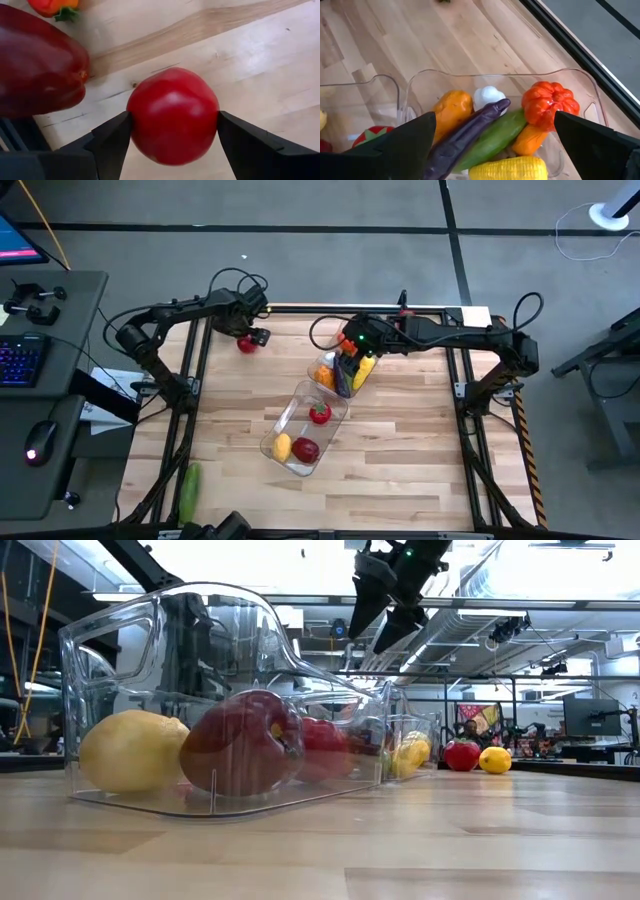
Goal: Sort produce into baskets
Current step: Put the left red tomato into the bottom transparent bin
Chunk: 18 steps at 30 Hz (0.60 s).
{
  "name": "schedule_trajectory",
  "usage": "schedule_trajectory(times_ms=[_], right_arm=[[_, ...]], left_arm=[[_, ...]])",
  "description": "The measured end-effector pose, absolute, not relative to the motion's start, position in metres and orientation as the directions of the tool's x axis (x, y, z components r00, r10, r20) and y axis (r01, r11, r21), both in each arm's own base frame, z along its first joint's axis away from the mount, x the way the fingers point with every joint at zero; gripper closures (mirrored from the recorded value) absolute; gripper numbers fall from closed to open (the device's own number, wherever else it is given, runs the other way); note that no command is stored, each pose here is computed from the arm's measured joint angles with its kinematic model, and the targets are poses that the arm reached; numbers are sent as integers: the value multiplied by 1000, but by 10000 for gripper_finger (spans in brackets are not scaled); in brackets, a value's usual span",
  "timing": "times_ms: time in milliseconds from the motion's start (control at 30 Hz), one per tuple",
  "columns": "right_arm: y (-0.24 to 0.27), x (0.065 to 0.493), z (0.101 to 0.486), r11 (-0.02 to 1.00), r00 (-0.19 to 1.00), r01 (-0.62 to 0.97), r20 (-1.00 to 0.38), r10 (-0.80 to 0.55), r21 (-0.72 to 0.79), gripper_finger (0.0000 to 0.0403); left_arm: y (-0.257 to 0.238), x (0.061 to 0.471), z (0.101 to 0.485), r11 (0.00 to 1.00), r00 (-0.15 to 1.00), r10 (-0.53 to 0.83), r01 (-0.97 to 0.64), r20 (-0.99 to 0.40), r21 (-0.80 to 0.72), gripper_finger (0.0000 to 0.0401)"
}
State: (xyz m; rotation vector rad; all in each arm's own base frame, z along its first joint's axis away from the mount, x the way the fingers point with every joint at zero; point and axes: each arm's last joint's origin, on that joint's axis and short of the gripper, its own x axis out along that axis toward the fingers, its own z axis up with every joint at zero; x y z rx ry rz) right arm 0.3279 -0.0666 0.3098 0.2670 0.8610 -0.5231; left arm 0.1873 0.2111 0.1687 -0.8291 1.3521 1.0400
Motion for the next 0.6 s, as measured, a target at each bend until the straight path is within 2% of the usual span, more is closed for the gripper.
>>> schedule_trajectory(times_ms=[267,433,600], right_arm=[[-63,329,310,848,540,530,-777,-324,15,4],[-63,329,310,849,540,528,-777,-323,14,4],[-63,329,310,850,540,527,-777,-323,14,4]], left_arm=[[211,189,169,379,-69,109,-919,-992,106,128],[212,191,182,366,-48,155,-925,-987,102,128],[213,193,193,451,18,177,-890,-984,65,128]])
